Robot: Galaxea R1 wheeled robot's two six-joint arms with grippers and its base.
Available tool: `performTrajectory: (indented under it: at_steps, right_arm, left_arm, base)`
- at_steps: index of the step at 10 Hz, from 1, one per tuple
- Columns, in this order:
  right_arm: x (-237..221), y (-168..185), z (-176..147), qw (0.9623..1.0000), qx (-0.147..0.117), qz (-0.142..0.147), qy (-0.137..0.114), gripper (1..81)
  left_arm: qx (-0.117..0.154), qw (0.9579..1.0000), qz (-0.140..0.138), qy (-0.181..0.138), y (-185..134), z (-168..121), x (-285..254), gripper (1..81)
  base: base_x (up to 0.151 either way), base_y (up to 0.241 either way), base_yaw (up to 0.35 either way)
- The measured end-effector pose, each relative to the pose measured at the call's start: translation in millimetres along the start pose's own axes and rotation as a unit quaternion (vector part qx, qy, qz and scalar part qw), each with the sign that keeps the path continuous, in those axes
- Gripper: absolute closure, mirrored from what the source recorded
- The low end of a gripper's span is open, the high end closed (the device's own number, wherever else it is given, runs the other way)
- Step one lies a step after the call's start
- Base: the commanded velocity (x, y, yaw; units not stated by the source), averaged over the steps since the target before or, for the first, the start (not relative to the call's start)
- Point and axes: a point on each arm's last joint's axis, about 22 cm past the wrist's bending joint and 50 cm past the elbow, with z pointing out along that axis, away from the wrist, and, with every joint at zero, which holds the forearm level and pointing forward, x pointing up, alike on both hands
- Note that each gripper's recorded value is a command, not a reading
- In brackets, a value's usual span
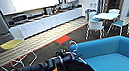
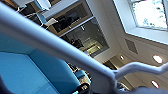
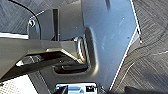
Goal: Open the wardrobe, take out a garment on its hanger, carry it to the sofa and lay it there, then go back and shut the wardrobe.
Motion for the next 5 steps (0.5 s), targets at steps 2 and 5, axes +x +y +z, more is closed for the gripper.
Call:
performTrajectory:
  at_steps: [2, 5]
  right_arm:
    - [1.3, -0.2, 0.2, 1.0000, 0.000, 0.000, 0.001, 1.0]
    - [0.3, -1.2, 0.4, 1.0000, 0.001, 0.000, 0.000, 1.0]
  left_arm:
    - [0.001, 1.0000, 0.000, 0.000, -0.3, -0.2, 0.1, 81.1]
    - [0.002, 1.0000, 0.001, 0.000, -1.1, -0.3, 0.4, 81.1]
  base:
    - [0.000, 0.000, -0.291]
    - [0.000, 0.000, -0.291]
